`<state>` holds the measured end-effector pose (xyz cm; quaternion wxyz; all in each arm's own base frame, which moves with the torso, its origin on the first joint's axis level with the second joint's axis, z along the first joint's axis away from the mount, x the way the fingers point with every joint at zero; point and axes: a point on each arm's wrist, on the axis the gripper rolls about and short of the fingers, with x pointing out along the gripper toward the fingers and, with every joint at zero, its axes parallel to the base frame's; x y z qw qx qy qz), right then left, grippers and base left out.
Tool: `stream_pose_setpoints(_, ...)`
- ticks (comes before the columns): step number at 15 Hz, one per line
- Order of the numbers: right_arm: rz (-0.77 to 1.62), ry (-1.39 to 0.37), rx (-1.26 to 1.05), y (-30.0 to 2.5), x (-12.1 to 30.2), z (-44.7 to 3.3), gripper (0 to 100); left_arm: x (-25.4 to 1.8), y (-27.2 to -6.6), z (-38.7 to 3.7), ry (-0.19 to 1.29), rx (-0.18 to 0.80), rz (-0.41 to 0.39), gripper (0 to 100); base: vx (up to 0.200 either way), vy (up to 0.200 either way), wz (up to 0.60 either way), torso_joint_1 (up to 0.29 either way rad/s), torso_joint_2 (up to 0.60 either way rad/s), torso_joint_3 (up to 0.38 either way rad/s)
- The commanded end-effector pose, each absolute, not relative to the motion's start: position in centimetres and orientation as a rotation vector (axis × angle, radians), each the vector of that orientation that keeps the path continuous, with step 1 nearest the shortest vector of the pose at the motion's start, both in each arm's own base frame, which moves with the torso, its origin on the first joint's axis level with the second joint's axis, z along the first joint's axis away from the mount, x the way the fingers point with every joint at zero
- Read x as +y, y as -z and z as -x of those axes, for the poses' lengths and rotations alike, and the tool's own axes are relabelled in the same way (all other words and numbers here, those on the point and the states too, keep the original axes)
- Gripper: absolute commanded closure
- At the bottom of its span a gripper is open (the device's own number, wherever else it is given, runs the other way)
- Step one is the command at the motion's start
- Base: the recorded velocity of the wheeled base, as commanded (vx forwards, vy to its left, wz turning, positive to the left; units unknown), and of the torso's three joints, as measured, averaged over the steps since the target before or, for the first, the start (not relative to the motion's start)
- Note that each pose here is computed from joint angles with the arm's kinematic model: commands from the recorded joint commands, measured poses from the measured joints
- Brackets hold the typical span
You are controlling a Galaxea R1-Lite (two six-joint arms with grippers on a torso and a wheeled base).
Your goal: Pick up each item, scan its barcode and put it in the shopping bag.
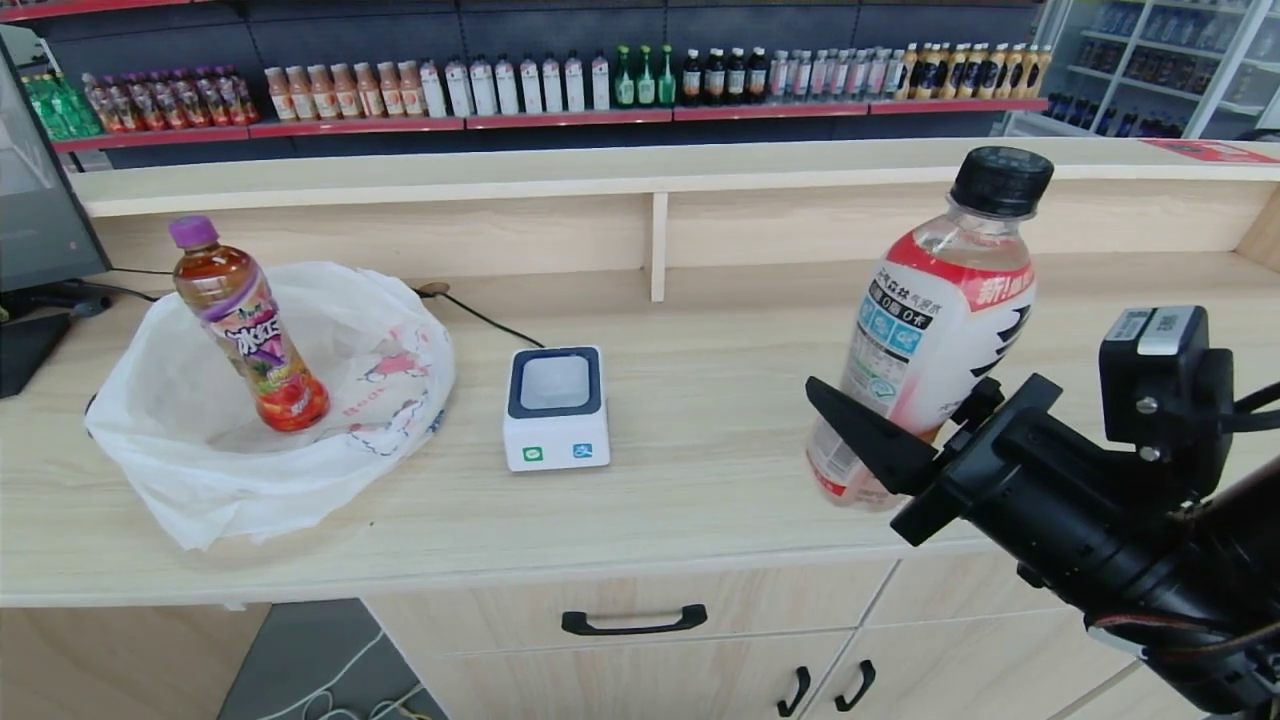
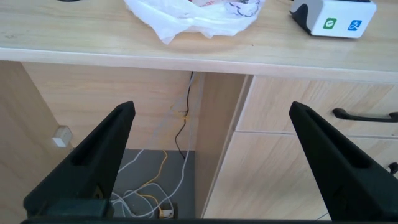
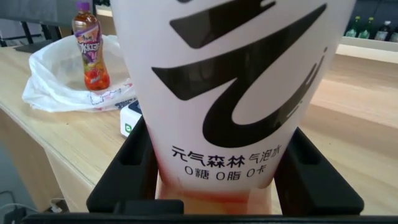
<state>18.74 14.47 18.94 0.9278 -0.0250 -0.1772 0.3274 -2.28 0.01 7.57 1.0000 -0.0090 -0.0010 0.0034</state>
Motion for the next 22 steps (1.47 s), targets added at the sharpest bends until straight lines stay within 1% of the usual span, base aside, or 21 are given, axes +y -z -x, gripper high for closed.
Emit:
stream_pose_setpoints(1, 0.051, -0.672, -0.363, -18.9, 14.6, -18.9, 100, 0.0, -7.6, 2.3, -0.008, -0.002, 0.018, 0, 0.0, 0.2, 0.0, -0.007, 0.0, 0.012)
stream_pose_setpoints(4, 0.053, -0.665, -0.356, -18.8, 14.4, -18.9, 100, 0.0, -7.6, 2.3, -0.008, -0.002, 0.015, 0, 0.0, 0.2, 0.0, 0.001, 0.0, 0.001)
stream_pose_setpoints(9, 0.029, -0.666, -0.392, -19.7, 14.4, -18.9, 100, 0.0, -7.6, 2.3, -0.008, -0.002, 0.015, 0, 0.0, 0.2, 0.0, 0.0, 0.0, 0.002)
stream_pose_setpoints(15, 0.026, -0.663, -0.408, -20.1, 13.9, -18.2, 100, 0.0, -7.6, 2.3, -0.008, -0.002, 0.017, 0, 0.0, 0.2, 0.0, 0.002, 0.0, 0.002)
stream_pose_setpoints(22, 0.022, -0.66, -0.422, -20.4, 13.0, -17.0, 100, 0.0, -7.6, 2.3, -0.008, -0.002, 0.015, 0, 0.0, 0.0, 0.0, 0.0, 0.0, 0.0)
